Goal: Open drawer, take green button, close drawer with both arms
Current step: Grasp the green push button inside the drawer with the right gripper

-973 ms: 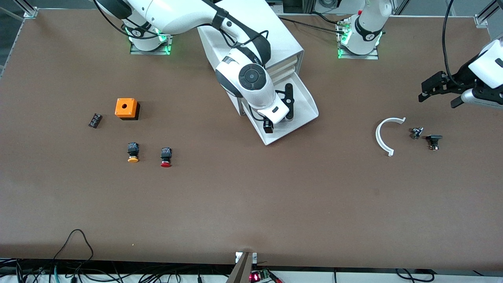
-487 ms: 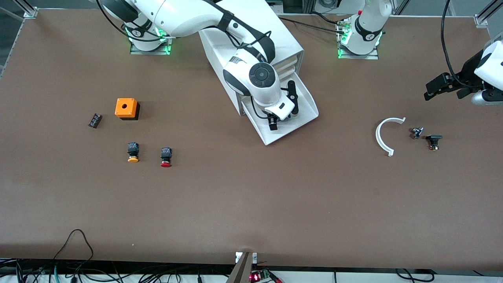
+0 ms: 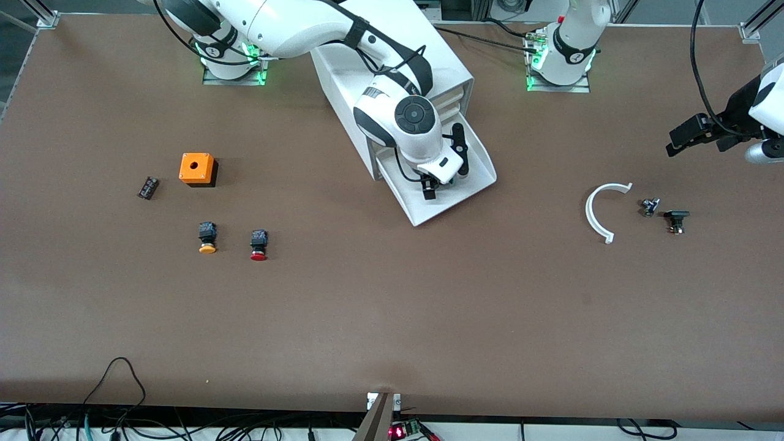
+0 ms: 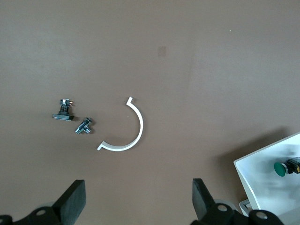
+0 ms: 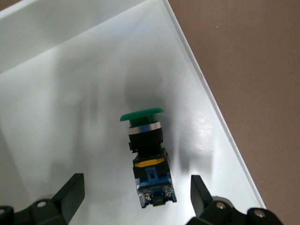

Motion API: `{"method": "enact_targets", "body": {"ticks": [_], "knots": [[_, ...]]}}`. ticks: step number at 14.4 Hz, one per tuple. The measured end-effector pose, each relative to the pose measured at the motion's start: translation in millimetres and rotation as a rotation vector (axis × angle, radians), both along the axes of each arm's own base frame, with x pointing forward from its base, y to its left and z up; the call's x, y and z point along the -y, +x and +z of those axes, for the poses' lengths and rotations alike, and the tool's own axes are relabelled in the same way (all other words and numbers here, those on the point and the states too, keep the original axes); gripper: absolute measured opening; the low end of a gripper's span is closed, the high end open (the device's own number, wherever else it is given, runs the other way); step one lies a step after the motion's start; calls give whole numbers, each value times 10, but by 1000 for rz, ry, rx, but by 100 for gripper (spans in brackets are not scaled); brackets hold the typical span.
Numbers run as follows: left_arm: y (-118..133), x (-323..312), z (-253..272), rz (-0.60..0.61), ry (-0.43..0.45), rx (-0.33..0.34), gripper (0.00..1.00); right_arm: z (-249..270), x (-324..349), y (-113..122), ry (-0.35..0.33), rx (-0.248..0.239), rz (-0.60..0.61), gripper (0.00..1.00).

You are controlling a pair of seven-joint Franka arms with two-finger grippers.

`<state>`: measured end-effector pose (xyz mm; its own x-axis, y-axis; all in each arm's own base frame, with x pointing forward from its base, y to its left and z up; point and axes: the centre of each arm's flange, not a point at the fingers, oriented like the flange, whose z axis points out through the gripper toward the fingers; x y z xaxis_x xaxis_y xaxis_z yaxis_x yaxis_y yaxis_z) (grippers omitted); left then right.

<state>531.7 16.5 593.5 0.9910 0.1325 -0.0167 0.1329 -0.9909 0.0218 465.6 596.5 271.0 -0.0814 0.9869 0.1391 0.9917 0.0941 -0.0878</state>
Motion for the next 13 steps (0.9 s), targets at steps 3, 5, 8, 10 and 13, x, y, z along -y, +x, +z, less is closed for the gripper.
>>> {"method": "enact_targets", "body": {"ticks": [3, 5, 8, 10, 13], "knots": [[4, 3, 41, 0, 0, 8, 100, -72, 2, 1, -6, -3, 1, 100], [4, 4, 56, 0, 0, 10, 100, -110, -3, 6, -1, -1, 0, 100], [4, 2, 61, 1, 0, 11, 100, -164, -25, 25, 21, 10, -6, 99], [4, -6, 64, 2, 0, 11, 100, -188, -34, 30, 26, 13, -7, 74], [4, -15, 68, 4, 0, 12, 100, -181, -39, 33, 21, 30, 4, 56]]}}
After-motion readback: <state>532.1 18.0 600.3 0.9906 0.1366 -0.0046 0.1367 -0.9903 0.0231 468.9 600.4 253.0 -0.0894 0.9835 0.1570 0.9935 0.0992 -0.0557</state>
